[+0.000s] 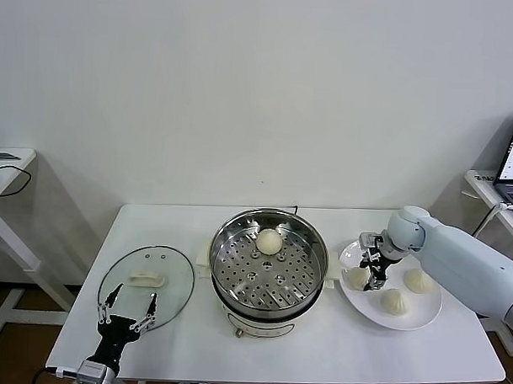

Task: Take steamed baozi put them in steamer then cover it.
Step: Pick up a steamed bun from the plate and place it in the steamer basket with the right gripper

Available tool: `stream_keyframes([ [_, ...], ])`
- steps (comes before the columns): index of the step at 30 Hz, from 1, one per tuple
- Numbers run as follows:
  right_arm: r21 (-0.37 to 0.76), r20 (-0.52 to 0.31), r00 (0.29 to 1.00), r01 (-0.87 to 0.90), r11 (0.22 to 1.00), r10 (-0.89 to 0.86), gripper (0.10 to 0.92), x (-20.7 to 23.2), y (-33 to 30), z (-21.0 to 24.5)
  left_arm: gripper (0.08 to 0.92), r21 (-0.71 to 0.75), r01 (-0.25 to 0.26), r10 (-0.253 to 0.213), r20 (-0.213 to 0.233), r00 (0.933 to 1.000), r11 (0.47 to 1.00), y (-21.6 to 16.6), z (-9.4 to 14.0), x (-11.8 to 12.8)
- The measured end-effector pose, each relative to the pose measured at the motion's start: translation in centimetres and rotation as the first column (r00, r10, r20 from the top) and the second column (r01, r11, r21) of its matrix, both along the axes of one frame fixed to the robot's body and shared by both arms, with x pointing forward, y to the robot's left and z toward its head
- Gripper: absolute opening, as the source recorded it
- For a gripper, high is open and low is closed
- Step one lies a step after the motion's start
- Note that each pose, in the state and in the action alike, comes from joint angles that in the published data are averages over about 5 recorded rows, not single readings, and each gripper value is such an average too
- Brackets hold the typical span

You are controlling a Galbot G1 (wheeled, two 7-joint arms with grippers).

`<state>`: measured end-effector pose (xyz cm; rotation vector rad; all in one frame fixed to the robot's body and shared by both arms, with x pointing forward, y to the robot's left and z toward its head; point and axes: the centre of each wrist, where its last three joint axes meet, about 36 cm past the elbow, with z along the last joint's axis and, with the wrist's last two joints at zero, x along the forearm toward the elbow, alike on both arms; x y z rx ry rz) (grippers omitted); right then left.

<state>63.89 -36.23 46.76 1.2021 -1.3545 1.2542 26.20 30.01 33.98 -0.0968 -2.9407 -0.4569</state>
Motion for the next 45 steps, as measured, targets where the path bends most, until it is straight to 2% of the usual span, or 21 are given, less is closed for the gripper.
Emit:
stream_keyframes([
  [7, 0.009, 0.006, 1.000, 0.011, 1.000, -0.011, 0.619, -0.6, -1.3, 3.2, 0.823, 0.001, 0.004, -0.004, 0.006, 1.0000, 1.000, -0.1, 0.3, -0.1],
  [16, 0.058, 0.047, 0.999, 0.011, 0.998, -0.013, 0.619, -2.4, -2.2, 11.8, 0.823, 0.006, 0.013, -0.013, 0.015, 0.9998, 1.000, -0.2, 0.8, -0.2],
  [24, 0.110, 0.088, 0.995, -0.052, 0.993, 0.042, 0.620, -4.4, 1.5, 20.3, 0.823, 0.016, 0.017, -0.018, 0.024, 0.9995, 1.000, 0.0, 1.3, -0.2],
  [29, 0.135, 0.098, 0.991, -0.105, 0.985, 0.092, 0.620, -5.6, 5.5, 24.0, 0.823, 0.022, 0.021, -0.022, 0.031, 0.9993, 1.000, 0.1, 1.7, -0.1],
  [37, 0.138, 0.083, 0.983, -0.174, 0.975, 0.164, 0.626, -6.3, 13.4, 26.7, 0.823, 0.029, 0.020, -0.021, 0.048, 0.9986, 0.999, 0.3, 2.3, 0.1],
  [45, 0.107, 0.064, 0.978, -0.204, 0.973, 0.198, 0.623, -5.9, 20.9, 25.5, 0.823, 0.032, 0.019, -0.021, 0.055, 0.9983, 0.999, 0.5, 2.5, 0.2],
])
